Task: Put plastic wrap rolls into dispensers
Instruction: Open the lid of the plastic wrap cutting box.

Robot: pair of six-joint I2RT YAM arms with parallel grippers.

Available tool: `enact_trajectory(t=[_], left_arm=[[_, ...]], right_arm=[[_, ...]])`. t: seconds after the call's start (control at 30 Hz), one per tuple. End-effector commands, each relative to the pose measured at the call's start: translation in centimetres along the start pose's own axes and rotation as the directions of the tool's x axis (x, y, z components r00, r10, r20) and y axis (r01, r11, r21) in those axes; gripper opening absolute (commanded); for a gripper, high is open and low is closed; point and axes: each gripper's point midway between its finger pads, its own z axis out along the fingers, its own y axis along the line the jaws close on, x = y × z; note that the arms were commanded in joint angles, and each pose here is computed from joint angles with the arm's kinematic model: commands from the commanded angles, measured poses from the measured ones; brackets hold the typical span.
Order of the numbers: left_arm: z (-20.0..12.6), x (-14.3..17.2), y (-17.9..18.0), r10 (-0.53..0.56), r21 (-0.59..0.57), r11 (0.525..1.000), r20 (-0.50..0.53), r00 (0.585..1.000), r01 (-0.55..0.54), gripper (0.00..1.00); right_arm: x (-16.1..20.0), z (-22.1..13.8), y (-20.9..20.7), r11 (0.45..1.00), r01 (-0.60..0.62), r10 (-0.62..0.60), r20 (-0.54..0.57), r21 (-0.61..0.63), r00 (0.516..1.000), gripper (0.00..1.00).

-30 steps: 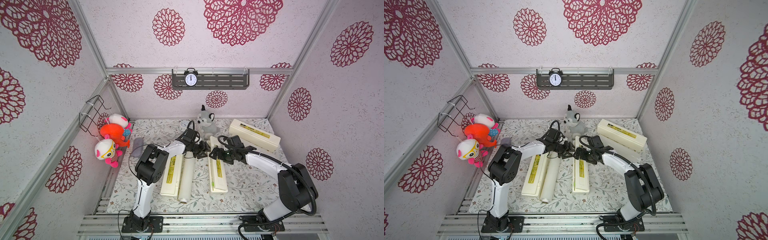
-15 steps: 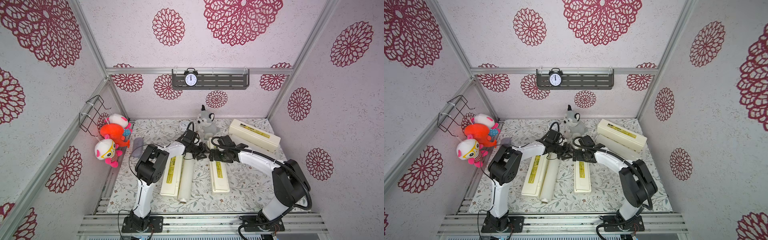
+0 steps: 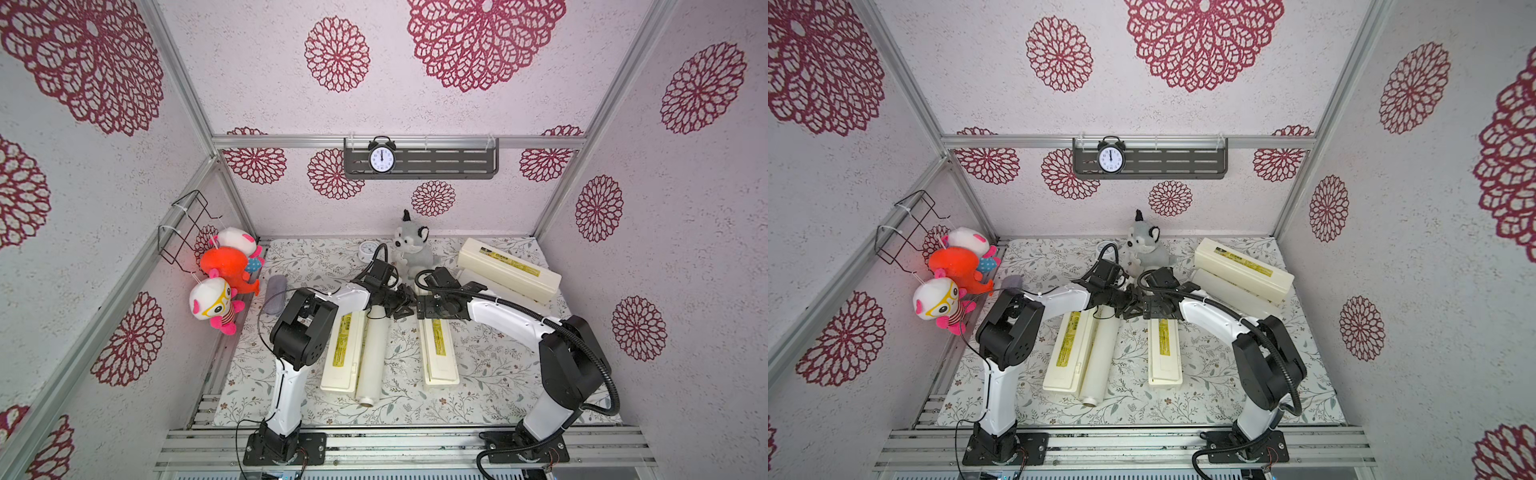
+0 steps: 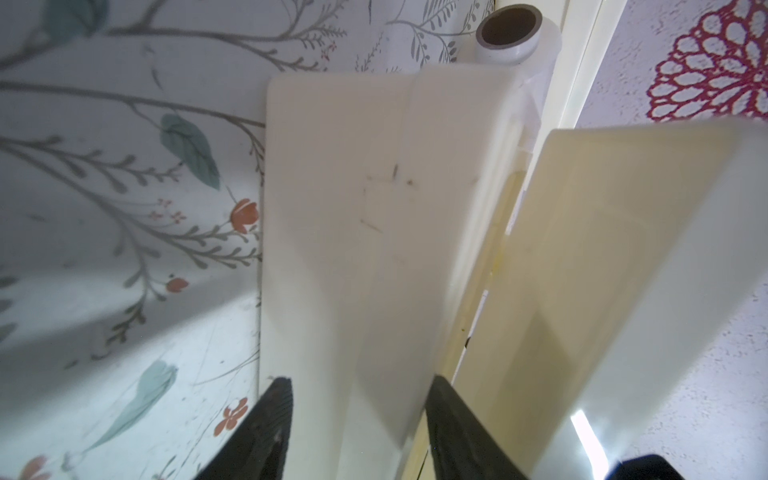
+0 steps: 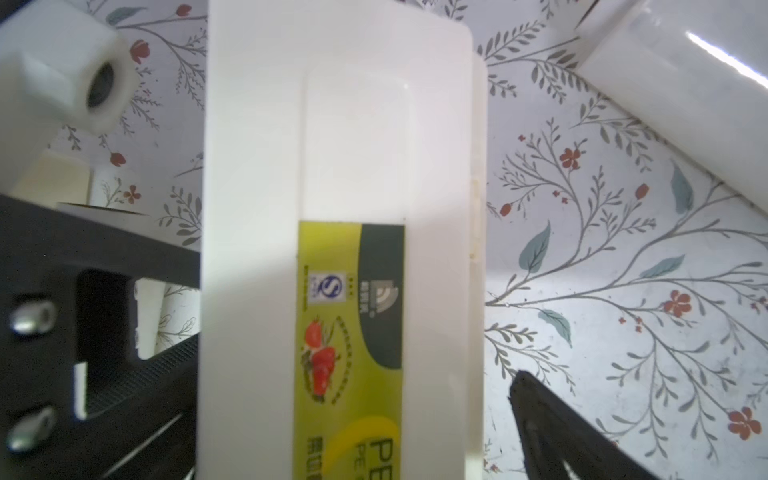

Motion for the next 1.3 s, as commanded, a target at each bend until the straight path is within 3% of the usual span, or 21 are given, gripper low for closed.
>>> enact_trajectory(t=[0.0,0.17,0.77,1.27], left_arm=[[0.8,0.8,3.0,-0.044,-0.068,0.997,-0.022,0.999,0.042,0.55],[0.6,0.8,3.1,-0.043,-0.069,0.997,-0.017,0.999,0.042,0.55],[0.3,0.4,3.2,-0.054,-0.063,0.997,-0.009,0.998,0.054,0.55],[-1.8,-1.0,-1.3,0.019,-0.006,1.0,0.044,0.999,-0.019,0.56]], right_arm=[[-2.8,-2.7,-0.5,1.0,-0.014,0.013,0.096,0.011,0.995,0.99],[-1.9,-2.4,-1.4,0.999,-0.003,0.0,0.068,0.041,0.998,0.99],[-1.9,-7.6,-6.5,0.991,-0.124,0.131,0.139,-0.056,0.982,0.98],[-1.7,-9.0,-6.3,0.985,-0.123,0.143,0.174,-0.12,0.974,0.95]])
